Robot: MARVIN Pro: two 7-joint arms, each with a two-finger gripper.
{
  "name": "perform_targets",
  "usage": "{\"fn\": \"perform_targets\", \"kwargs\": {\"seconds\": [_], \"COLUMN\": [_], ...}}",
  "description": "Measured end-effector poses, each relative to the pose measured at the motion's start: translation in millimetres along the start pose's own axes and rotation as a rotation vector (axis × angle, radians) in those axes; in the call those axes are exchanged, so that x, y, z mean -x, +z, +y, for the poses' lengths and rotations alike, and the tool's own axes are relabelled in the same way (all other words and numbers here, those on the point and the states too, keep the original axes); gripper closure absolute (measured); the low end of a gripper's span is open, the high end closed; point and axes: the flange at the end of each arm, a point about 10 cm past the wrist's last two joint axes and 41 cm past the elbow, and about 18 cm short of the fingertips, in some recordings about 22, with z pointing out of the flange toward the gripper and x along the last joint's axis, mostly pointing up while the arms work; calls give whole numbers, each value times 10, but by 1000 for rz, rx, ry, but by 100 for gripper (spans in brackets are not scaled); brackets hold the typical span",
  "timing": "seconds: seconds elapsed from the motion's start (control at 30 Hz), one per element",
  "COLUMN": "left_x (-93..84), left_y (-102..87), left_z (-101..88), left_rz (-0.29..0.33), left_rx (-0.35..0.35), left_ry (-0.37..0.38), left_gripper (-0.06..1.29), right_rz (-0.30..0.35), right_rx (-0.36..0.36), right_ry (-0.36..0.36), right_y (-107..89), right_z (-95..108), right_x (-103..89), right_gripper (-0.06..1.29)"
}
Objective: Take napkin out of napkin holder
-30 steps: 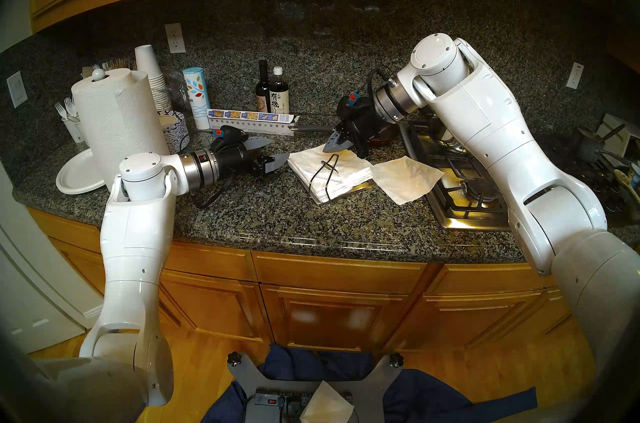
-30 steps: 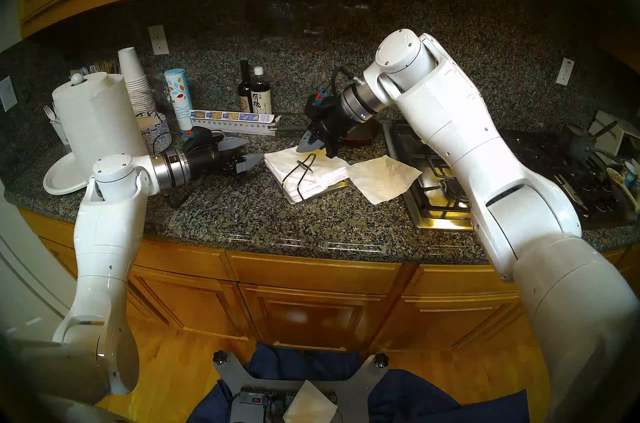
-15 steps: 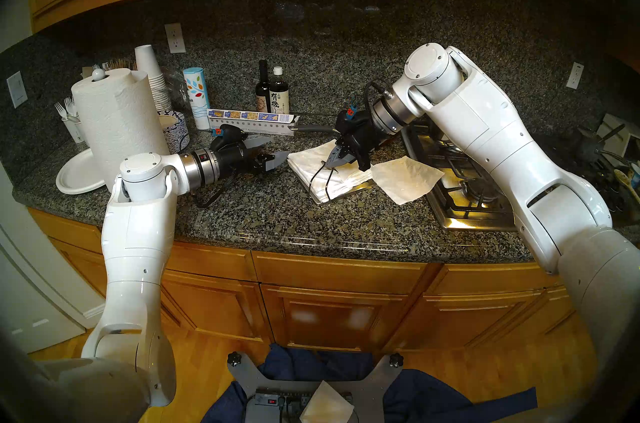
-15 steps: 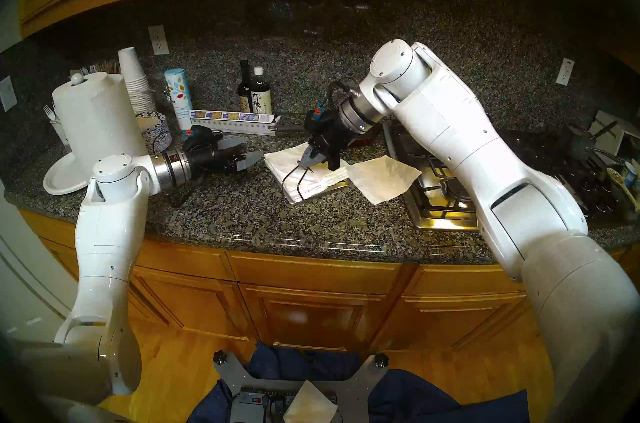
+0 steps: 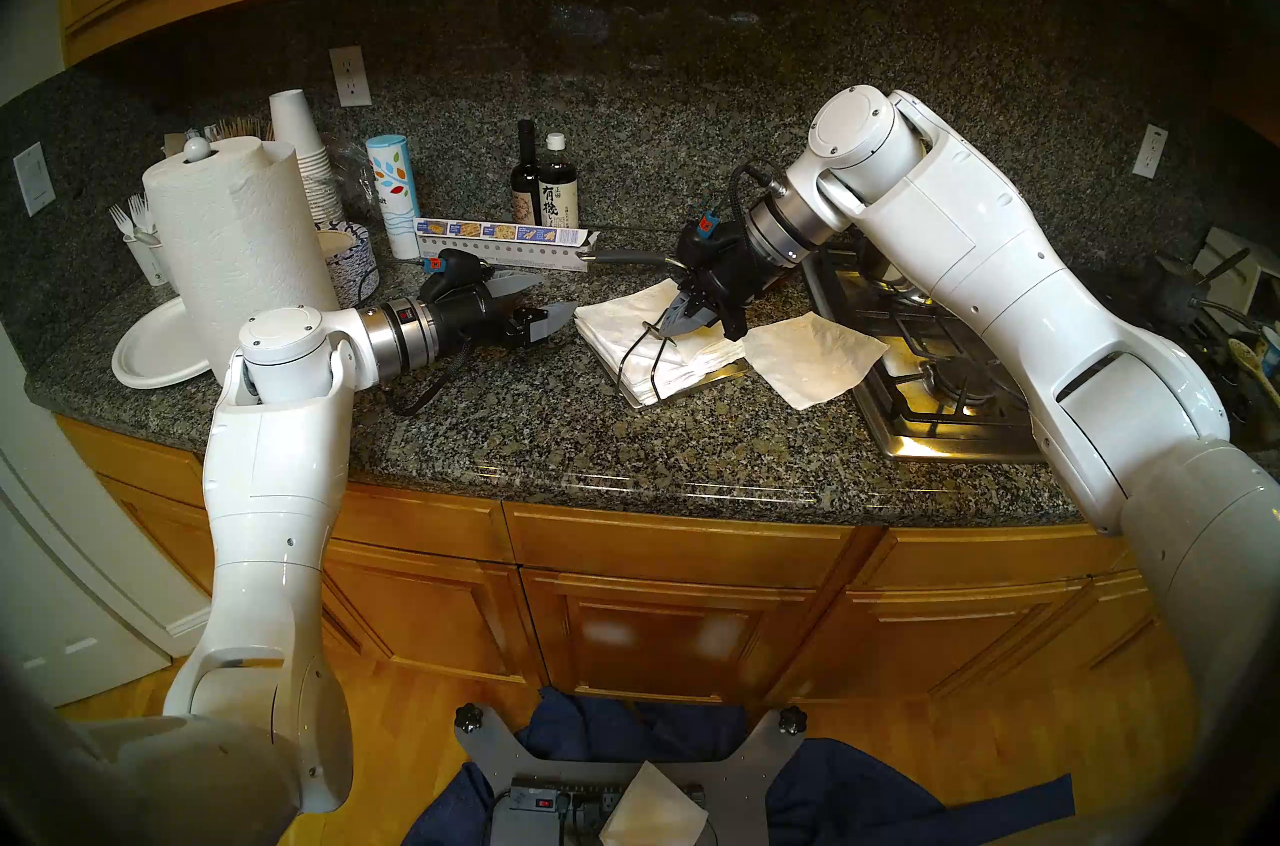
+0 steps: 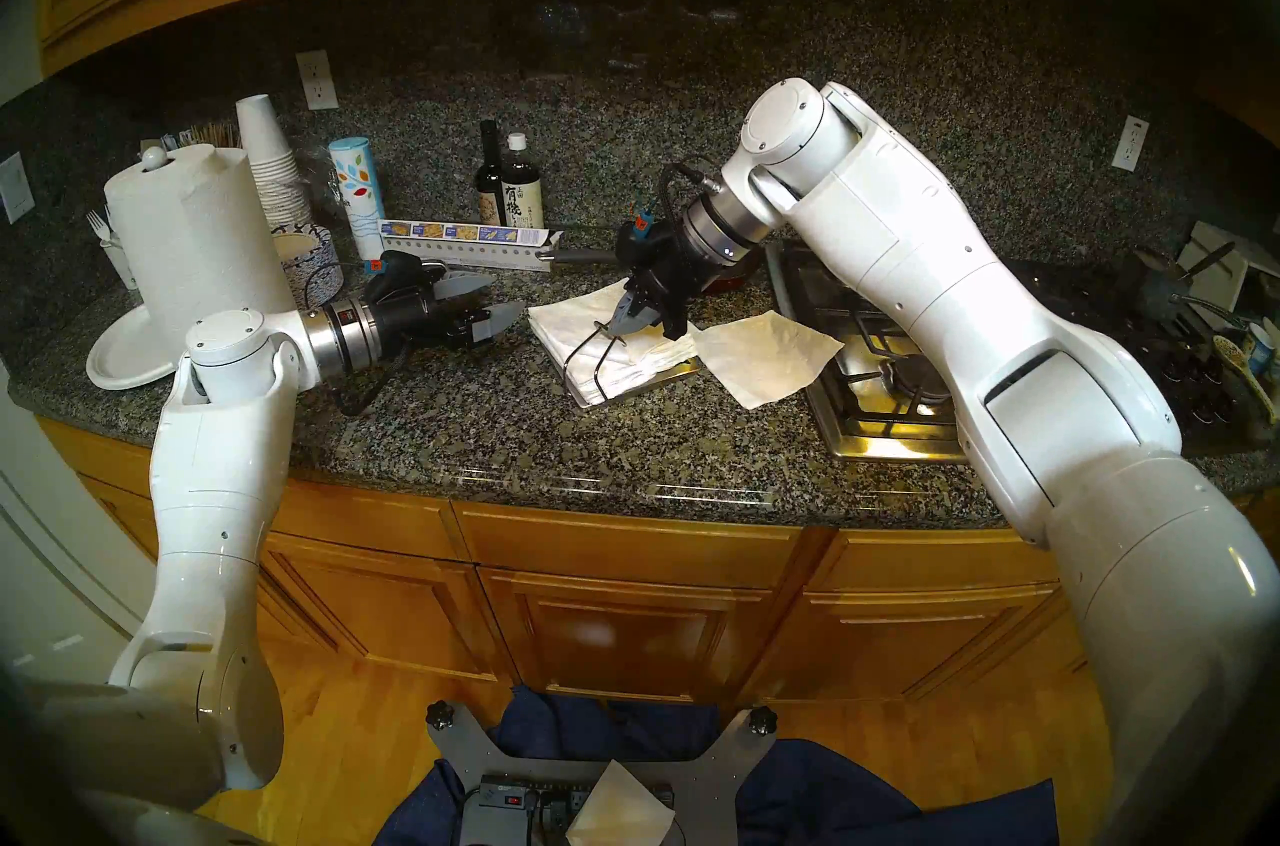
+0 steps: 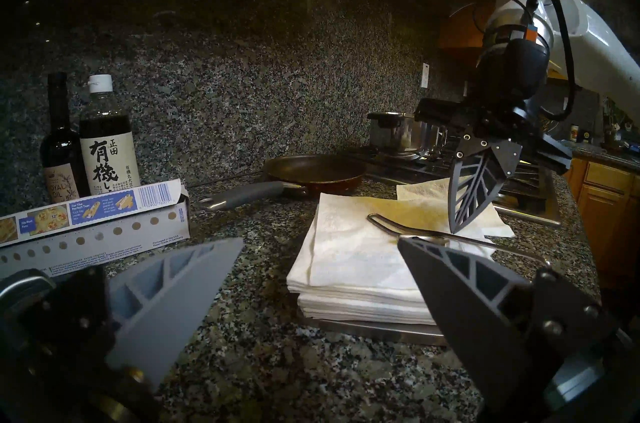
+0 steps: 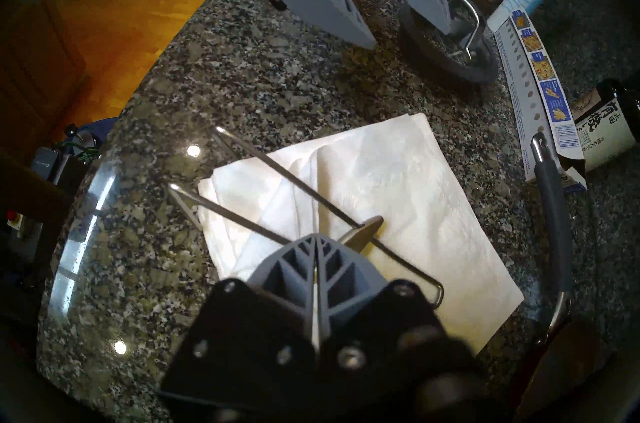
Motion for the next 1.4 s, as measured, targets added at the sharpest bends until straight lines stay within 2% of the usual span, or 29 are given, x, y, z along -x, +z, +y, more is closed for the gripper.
{"fn": "perform_targets", "kwargs": {"seconds": [0.8,1.4], "left_x": [-9,5], "left_y": [-114,-151], "left_z": [-38,-39], "left_rz": [-1,-2], "left_rx": [-17,-19], "left_ry": [7,5], "left_gripper": [2,2], "right_rz": [3,-12], "right_rx": [-26,-56], "right_ry": [-36,-48], "right_y": [76,144], "right_z": [77,54], "right_x": [-77,-97], "right_gripper": [127,127]}}
